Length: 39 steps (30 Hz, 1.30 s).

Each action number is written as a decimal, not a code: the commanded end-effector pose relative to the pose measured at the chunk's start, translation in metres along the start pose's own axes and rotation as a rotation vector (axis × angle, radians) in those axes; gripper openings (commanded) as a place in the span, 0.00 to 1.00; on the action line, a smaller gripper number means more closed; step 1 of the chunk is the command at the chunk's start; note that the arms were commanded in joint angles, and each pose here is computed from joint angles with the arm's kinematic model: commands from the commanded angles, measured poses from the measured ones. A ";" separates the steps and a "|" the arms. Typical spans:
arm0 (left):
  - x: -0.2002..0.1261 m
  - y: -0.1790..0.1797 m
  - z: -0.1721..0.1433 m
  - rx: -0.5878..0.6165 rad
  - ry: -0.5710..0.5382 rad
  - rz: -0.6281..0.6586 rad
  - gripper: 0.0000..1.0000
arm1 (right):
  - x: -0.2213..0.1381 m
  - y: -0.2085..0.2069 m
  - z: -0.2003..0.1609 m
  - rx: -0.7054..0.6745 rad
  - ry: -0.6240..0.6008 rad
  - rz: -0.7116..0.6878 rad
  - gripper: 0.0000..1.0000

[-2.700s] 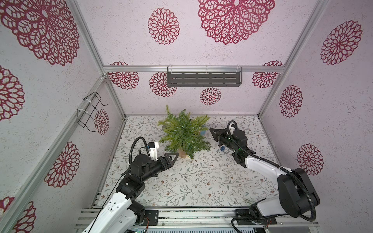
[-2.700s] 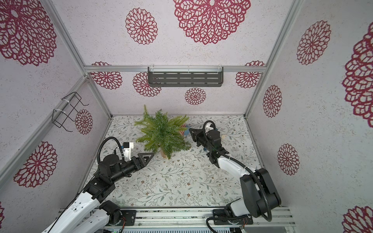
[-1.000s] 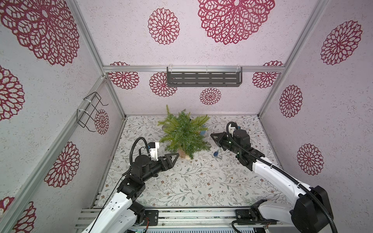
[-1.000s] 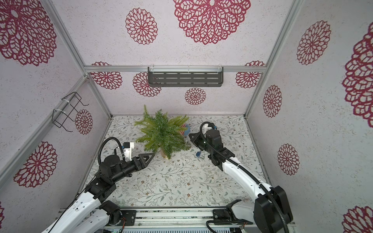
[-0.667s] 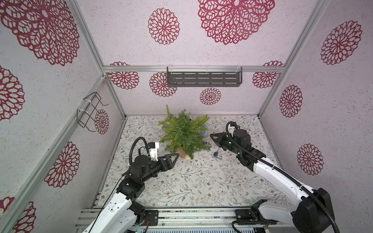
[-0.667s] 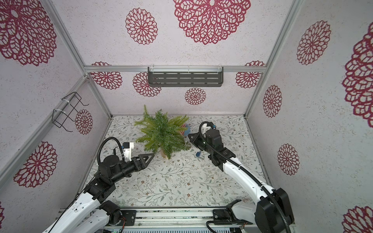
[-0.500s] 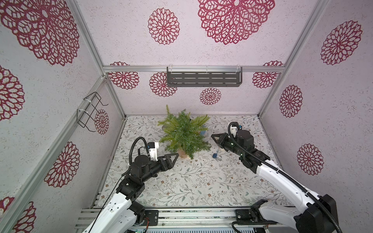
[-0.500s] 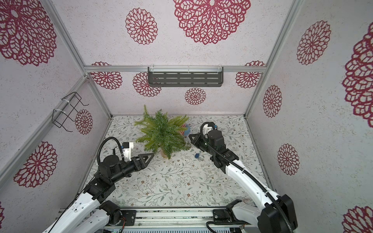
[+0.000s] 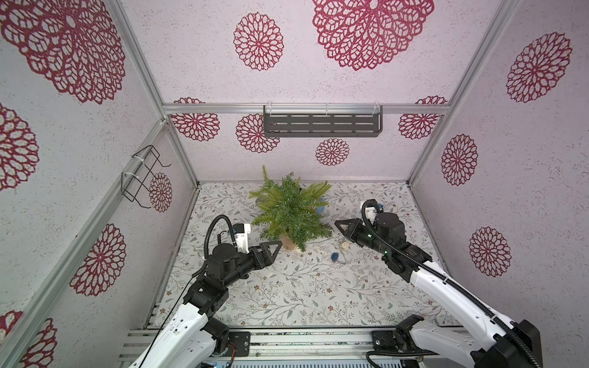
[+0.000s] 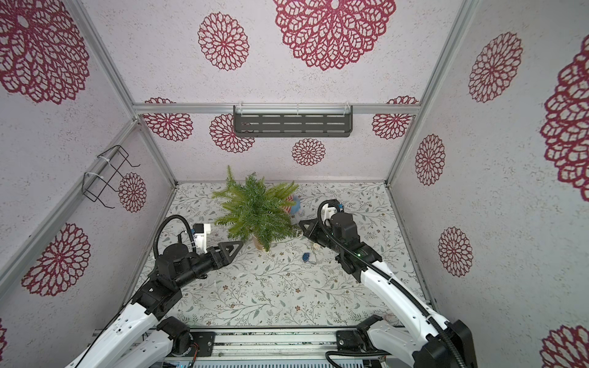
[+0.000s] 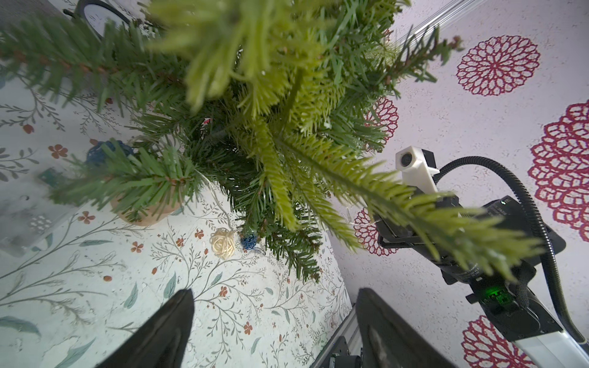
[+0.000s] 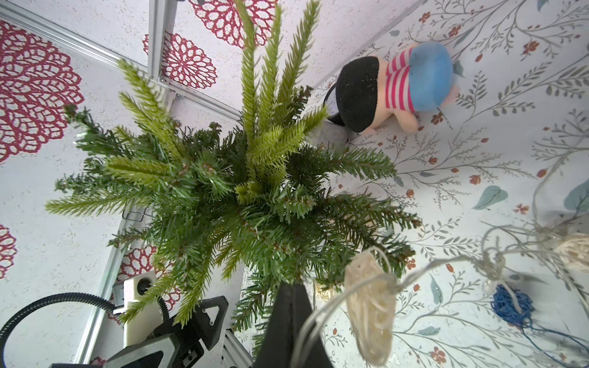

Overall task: Remove string lights from the small christmas tree
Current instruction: Remove the light string from the Christmas tree.

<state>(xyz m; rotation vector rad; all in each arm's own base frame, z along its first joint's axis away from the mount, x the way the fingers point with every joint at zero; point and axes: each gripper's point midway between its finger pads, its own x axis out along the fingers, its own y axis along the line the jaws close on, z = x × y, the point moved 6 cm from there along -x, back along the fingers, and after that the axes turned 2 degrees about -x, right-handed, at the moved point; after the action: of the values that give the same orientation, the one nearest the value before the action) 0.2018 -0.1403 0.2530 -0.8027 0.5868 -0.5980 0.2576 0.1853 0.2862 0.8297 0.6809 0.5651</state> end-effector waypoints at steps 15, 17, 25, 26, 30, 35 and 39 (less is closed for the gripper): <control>0.003 -0.013 -0.008 -0.032 0.114 -0.044 0.80 | 0.019 0.046 -0.026 -0.222 0.147 0.128 0.00; 0.006 -0.012 -0.010 -0.040 0.119 -0.047 0.79 | 0.021 0.053 -0.030 -0.244 0.161 0.148 0.00; 0.015 -0.001 -0.021 -0.078 0.143 -0.025 0.77 | 0.019 0.072 -0.040 -0.299 0.202 0.229 0.00; 0.016 0.002 -0.022 -0.093 0.144 -0.019 0.76 | 0.018 0.075 -0.042 -0.307 0.207 0.243 0.00; 0.026 0.010 -0.031 -0.179 0.150 -0.022 0.73 | 0.017 0.087 -0.047 -0.334 0.217 0.291 0.00; 0.038 0.014 -0.044 -0.239 0.167 -0.026 0.71 | 0.015 0.103 -0.052 -0.355 0.220 0.366 0.00; 0.045 0.016 -0.046 -0.222 0.168 -0.007 0.70 | 0.007 0.113 -0.057 -0.385 0.233 0.420 0.00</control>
<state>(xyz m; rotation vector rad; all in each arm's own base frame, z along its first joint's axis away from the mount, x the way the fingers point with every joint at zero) 0.1989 -0.1800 0.1908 -0.9405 0.8830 -0.6000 0.2077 0.2757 0.3119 0.5604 0.7101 1.0362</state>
